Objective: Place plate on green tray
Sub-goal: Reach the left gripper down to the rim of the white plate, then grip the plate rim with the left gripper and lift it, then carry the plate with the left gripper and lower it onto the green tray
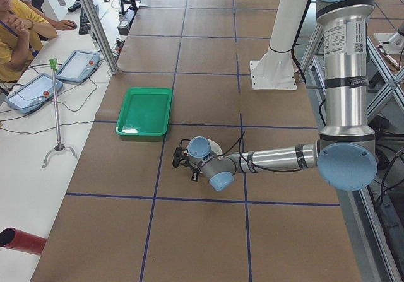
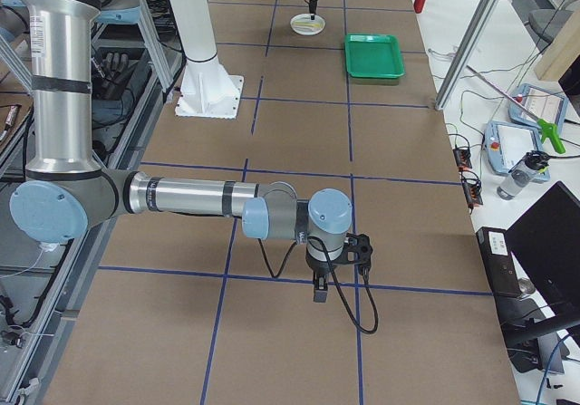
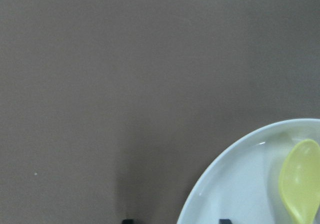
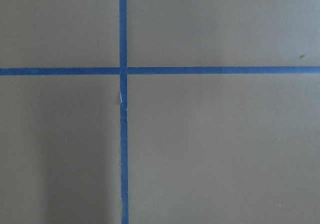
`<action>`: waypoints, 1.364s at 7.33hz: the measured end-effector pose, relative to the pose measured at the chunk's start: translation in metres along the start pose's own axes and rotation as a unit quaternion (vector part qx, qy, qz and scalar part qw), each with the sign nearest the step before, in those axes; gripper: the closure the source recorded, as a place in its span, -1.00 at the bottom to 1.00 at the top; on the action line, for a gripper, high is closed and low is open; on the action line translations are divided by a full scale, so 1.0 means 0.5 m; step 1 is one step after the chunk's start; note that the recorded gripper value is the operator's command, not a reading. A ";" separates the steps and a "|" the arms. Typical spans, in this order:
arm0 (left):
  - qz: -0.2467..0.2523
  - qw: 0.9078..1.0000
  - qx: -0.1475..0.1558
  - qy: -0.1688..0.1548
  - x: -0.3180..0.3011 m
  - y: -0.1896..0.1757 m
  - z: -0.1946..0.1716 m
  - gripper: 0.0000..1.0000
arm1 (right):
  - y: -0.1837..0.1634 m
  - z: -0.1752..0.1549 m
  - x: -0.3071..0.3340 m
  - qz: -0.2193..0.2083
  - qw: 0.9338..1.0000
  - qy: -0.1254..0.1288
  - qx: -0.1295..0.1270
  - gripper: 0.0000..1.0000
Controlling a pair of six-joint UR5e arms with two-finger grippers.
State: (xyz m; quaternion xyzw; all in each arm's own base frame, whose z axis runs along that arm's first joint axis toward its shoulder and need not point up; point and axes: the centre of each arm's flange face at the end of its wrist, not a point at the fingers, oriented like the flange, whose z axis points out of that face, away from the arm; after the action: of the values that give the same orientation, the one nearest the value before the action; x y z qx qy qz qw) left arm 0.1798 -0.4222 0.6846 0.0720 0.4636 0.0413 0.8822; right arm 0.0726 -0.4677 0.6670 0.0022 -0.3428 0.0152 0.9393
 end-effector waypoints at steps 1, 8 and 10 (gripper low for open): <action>-0.001 1.000 -0.001 0.002 0.002 0.000 -0.001 1.00 | 0.000 0.000 0.000 0.000 1.000 0.000 0.000 -1.00; -0.042 0.987 -0.036 0.151 0.156 -0.196 -0.131 1.00 | 0.000 0.000 0.000 0.000 1.000 0.000 0.000 -1.00; -0.069 0.989 -0.025 0.127 0.266 -0.390 -0.122 1.00 | 0.000 0.000 0.000 0.000 1.000 0.000 0.000 -1.00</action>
State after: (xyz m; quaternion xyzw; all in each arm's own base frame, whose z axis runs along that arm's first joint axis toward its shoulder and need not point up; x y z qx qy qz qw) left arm 0.2063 -0.5906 0.5103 0.0119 0.5748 0.0008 0.8182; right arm 0.0725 -0.4677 0.6669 0.0022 -0.3432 0.0151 0.9391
